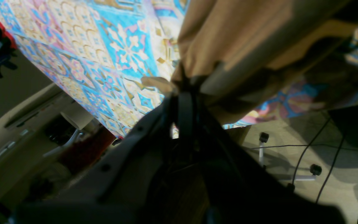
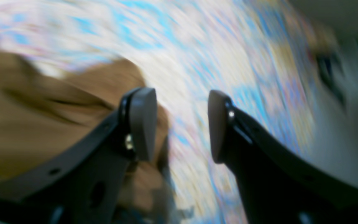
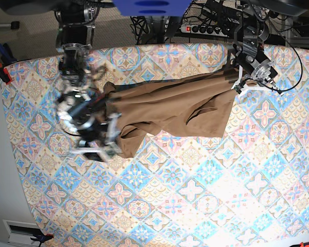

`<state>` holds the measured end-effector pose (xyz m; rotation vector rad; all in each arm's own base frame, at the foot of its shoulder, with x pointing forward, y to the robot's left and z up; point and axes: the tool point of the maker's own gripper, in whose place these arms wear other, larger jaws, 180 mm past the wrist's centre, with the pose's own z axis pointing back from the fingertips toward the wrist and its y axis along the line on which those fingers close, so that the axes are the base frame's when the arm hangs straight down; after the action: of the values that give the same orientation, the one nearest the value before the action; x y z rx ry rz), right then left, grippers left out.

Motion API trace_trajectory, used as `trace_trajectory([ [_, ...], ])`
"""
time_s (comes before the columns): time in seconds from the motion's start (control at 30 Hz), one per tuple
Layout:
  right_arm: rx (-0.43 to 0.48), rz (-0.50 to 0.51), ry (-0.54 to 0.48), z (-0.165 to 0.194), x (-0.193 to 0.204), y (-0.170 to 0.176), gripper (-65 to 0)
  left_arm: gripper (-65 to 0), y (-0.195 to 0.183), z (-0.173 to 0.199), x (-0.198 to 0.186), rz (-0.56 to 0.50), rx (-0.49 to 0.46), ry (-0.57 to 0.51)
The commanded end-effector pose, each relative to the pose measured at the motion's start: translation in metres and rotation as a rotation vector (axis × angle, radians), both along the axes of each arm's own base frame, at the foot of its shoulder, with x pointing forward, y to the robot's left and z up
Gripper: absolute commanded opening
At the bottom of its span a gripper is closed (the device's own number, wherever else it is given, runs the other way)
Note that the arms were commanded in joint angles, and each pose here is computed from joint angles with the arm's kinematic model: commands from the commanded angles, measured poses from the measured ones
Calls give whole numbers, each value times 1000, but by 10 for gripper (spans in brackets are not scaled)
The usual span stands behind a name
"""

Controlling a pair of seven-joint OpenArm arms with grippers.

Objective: Layout the t-shirt on the table in an organized manner, then fold the t-shirt properly
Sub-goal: 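Hold the shirt with the left gripper and adjust the right gripper's grasp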

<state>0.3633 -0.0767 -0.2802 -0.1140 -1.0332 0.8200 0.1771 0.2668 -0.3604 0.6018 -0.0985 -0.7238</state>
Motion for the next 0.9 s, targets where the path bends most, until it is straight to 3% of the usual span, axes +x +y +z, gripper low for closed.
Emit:
trace_trajectory([
  [0.0, 22, 48, -60, 20, 9, 17, -389, -650, 6, 7, 1, 6, 33, -11],
  [0.13, -5, 189, -68, 23, 14, 64, -389, -650, 6, 7, 1, 6, 33, -11],
  [0.3, -41, 281, 13, -7, 2, 91, -389, -650, 7, 7, 0, 10, 34, -11],
  [0.5, -86, 336, 144, -59, -23, 96, -389, -650, 8, 8, 0, 13, 36, -10],
  [0.87, -74, 343, 245, -99, -29, 94, -389, -650, 2, 5, -1, 20, 17, -10],
])
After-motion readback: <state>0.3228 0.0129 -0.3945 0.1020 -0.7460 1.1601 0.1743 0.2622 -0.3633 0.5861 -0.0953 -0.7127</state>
